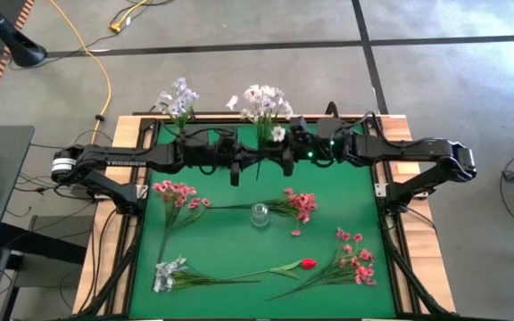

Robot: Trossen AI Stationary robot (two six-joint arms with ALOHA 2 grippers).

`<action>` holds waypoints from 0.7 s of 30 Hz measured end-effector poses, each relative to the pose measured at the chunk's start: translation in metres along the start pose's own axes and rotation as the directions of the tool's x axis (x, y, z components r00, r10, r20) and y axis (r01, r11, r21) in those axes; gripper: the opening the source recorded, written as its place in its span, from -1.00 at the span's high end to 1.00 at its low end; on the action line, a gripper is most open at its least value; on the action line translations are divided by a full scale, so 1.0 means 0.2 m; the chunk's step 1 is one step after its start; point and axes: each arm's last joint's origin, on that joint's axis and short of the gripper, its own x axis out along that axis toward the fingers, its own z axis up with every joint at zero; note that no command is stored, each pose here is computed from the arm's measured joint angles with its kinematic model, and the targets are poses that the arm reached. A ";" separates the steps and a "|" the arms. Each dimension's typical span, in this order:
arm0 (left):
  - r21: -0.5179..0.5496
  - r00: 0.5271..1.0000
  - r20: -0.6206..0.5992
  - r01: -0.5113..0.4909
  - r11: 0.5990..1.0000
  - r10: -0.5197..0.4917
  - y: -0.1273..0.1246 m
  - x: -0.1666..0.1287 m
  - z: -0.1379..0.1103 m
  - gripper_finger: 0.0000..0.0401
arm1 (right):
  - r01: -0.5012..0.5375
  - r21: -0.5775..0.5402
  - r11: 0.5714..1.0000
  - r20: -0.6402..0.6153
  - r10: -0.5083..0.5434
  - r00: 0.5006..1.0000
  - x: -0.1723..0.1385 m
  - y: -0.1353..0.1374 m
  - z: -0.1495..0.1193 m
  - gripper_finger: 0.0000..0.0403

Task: Sort flowers into vase by color
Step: Put the right white flowers into the yellow vase

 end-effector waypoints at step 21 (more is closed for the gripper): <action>0.209 0.977 0.149 -0.182 0.961 0.153 0.12 -0.33 0.28 0.92 | 0.003 -0.057 0.998 -0.023 -0.005 1.000 -0.24 0.02 0.10 -0.37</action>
